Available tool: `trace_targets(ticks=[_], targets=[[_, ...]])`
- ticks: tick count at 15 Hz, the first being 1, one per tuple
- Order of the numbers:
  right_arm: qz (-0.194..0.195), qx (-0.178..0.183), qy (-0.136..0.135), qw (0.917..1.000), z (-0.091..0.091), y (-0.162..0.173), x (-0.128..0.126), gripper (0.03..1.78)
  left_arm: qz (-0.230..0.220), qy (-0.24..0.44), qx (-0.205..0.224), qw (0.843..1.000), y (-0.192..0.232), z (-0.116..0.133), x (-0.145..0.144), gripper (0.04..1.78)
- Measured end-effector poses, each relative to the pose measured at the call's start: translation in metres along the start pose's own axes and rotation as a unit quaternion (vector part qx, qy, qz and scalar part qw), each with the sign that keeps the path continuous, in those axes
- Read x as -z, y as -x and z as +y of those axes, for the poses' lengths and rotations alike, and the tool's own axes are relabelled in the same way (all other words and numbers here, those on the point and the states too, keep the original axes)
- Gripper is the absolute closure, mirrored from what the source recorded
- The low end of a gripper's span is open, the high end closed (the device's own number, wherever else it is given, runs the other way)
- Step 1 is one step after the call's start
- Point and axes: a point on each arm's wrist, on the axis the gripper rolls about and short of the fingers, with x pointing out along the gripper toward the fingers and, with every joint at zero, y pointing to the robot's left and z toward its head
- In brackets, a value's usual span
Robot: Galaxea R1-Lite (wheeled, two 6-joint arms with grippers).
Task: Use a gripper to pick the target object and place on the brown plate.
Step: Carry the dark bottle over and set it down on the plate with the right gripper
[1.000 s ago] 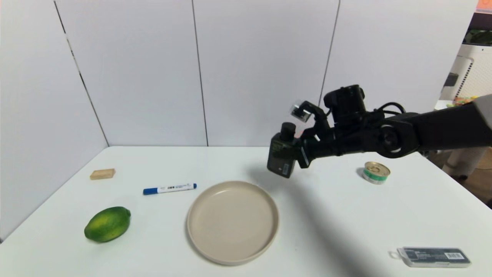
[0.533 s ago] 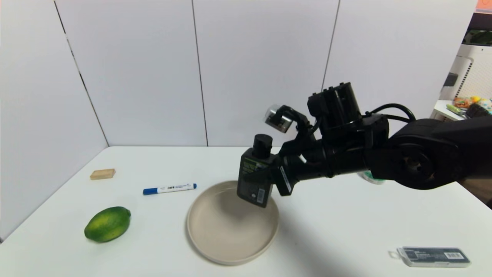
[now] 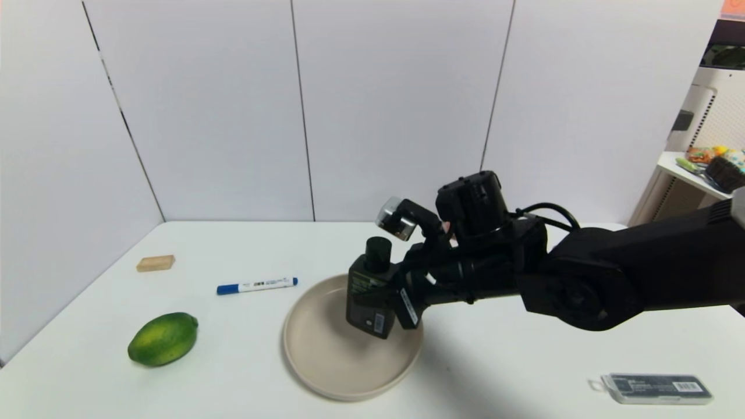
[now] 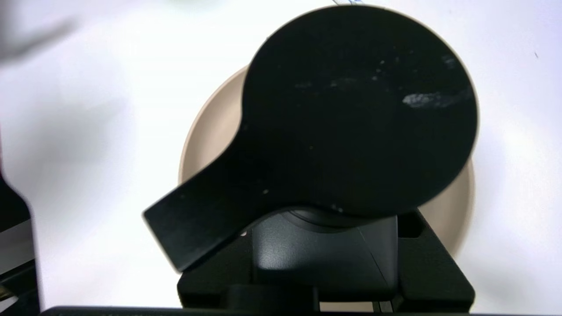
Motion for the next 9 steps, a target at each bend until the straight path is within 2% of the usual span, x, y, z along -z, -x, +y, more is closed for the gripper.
trace_targets(ticks=[3,9], targets=[[-0.016,0.005,0.009,0.9998,-0.006,-0.015,0.011,1.17,0.000,0.000,0.000,1.000,0.000,0.000,0.000,0.13],[-0.021,0.011,0.024,0.9994,-0.011,-0.029,0.027,1.17,0.000,0.000,0.000,1.000,0.000,0.000,0.000,0.13]])
